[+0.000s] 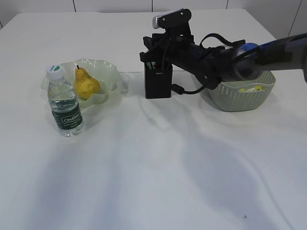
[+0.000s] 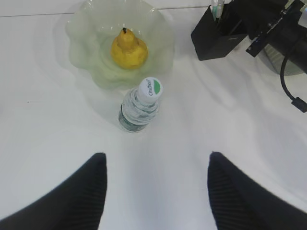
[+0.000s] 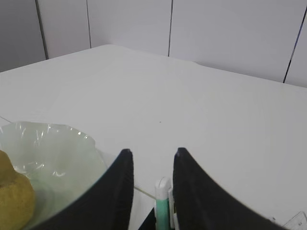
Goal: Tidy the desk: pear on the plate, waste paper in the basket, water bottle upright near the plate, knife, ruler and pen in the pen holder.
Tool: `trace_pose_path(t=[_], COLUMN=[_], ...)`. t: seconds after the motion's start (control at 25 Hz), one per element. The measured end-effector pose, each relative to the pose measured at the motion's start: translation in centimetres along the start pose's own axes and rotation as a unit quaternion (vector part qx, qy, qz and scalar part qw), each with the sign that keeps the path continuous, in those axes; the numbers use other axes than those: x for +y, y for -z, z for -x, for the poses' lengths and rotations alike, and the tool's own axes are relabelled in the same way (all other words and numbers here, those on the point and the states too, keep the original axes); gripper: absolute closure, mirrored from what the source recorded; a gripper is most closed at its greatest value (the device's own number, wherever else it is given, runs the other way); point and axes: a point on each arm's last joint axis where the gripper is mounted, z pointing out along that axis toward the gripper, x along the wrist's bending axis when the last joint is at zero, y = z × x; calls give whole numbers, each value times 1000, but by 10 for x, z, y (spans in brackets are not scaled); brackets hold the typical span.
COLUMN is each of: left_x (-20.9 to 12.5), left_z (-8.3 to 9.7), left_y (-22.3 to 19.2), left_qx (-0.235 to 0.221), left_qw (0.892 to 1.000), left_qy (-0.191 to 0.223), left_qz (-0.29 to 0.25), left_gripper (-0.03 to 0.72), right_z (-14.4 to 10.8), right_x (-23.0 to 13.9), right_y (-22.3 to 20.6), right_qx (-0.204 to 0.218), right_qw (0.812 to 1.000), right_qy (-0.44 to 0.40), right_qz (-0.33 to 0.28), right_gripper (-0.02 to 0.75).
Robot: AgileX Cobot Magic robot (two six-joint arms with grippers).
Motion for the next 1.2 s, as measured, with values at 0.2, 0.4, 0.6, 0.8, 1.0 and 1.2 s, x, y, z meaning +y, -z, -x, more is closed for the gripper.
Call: trace_pose_path(t=[0.2,0.4,0.6,0.8,1.0,1.2], left_x=[0,0,0,0,3,4], left_z=[0,-1,-7,-11,-11,-5], left_y=[0,0,-1,-1,4,21], left_qx=[0,6,35,56,65,71], left_qw=[1000,1000,999,998,995,990], left_qy=[0,-2,-13,-39,-70,-102], left_qz=[0,-1,-6,-9,19,66], left_gripper=[222,222,222,222,222,222], right_z=[1,3,6,9,14,19], right_x=[19,50,76,105,144,179], right_y=[4,12,23,39,64,97], right_qx=[-2,-4,-15,-26,-52,-82], right_qw=[1000,999,999,998,997,995], right_qy=[-2,1,11,52,51,49], right_qz=[18,45,33,4,-8,-31], right_gripper=[490,490,490,490,491,491])
